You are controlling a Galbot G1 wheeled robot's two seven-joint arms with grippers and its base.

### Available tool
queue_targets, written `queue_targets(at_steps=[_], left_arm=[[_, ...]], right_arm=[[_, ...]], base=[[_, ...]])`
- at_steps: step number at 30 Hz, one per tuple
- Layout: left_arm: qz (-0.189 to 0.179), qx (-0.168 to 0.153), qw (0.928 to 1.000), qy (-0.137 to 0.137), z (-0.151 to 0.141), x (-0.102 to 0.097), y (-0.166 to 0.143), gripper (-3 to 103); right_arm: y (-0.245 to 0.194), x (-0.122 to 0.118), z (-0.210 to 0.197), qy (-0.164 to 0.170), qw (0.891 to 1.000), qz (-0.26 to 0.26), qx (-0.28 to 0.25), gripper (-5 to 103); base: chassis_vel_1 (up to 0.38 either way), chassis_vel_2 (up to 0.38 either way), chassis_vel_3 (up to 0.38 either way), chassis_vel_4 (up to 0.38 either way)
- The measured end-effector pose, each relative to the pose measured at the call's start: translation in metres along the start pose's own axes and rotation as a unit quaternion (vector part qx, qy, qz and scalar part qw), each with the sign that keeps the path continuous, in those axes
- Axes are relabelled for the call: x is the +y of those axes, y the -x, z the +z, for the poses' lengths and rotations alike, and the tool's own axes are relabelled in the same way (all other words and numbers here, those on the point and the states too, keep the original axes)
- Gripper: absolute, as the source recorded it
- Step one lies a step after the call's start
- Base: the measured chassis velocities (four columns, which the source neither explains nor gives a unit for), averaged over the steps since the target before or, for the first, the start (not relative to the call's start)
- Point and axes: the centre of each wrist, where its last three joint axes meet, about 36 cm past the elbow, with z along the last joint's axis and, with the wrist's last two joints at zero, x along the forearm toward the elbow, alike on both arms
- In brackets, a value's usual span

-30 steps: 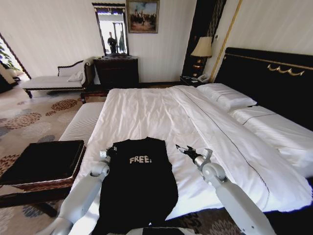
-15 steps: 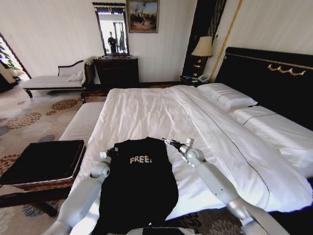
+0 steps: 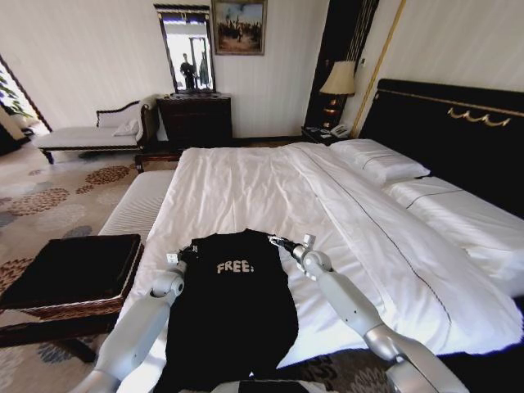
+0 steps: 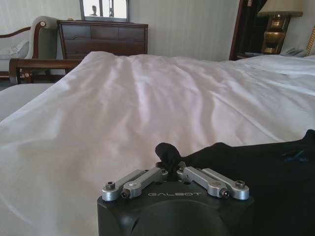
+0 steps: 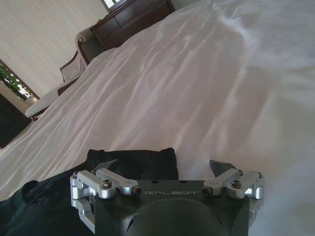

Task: Fold the clothes on the bed and place them into the basket.

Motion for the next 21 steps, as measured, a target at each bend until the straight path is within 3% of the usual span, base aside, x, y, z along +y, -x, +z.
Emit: queue_targets(at_steps=[6, 12, 17, 18, 21], left_arm=[[0.002, 0.0, 1.0, 0.001, -0.0003, -0.0008, 0.0001, 1], [0.002, 0.003, 1.0, 0.0, 0.0008, -0.0005, 0.0022, 1], [0.003, 0.004, 1.0, -0.001, 0.0002, -0.0013, 0.0032, 1], [0.004, 0.003, 1.0, -0.001, -0.0003, -0.0013, 0.0038, 1], [0.004, 0.002, 1.0, 0.0, -0.0017, -0.0013, 0.0053, 1]], right_arm=[[0.0035, 0.0011, 0.0041, 0.001, 1.0, 0.0, 0.007, 103], [0.0055, -0.0001, 0.0061, 0.002, 1.0, 0.003, 0.01, 78], [0.0063, 0.0, 0.0044, 0.001, 1.0, 0.003, 0.009, 72], [0.0065, 0.0001, 0.0045, 0.001, 1.0, 0.003, 0.01, 61], [0.007, 0.0007, 0.0049, 0.0, 1.0, 0.007, 0.011, 44]], base=[[0.0, 0.0, 0.0, 0.0], [0.0, 0.0, 0.0, 0.0], [0.0, 0.0, 0.0, 0.0], [0.0, 0.0, 0.0, 0.0], [0.0, 0.0, 0.0, 0.0]])
